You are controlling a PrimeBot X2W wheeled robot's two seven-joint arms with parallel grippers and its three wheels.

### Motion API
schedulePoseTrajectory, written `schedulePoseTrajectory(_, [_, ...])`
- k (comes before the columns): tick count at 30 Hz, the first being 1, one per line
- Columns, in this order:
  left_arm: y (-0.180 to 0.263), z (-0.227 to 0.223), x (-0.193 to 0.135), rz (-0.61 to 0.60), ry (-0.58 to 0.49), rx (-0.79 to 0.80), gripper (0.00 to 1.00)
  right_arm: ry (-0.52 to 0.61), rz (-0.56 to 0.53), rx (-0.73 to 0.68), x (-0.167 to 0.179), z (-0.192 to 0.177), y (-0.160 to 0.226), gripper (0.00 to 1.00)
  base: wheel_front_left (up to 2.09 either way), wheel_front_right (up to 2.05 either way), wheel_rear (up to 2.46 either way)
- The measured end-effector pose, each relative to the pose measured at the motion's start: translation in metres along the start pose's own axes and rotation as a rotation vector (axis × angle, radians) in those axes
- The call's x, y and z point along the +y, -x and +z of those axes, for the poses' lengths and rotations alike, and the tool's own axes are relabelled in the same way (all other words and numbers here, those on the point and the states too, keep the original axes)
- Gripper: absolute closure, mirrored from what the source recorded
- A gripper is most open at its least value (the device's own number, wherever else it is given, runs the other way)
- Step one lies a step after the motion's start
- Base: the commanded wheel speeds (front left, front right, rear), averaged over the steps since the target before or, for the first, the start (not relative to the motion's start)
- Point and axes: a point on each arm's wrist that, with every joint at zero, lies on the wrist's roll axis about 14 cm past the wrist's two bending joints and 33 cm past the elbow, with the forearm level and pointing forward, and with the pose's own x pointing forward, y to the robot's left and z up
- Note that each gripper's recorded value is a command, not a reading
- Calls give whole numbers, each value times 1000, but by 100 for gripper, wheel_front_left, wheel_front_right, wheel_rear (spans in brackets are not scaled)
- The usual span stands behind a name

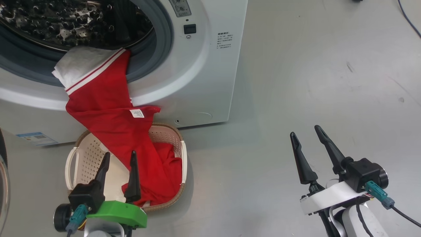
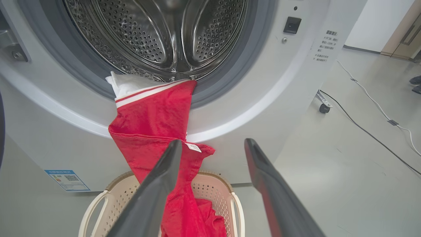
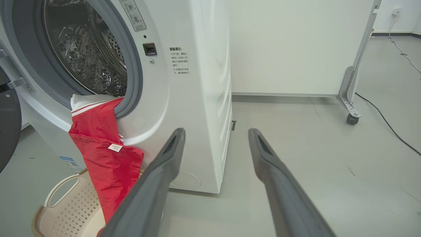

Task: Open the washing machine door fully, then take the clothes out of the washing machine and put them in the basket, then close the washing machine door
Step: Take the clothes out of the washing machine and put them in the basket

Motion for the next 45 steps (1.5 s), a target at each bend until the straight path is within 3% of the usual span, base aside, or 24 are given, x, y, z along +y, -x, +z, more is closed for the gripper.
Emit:
schedulePoseTrajectory(14, [-42,-47,14,34,-13,169,0,-16,15,31,-2,-17,-24,0,0,0,0])
schedulePoseTrajectory(31, [-109,-113,60,150,4,414,0,-52,-24,78,-24,-43,-48,0,0,0,0])
schedulePoseTrajectory(45, [-152,-126,88,210,-10,477,0,-58,-63,115,-39,-58,-49,0,0,0,0])
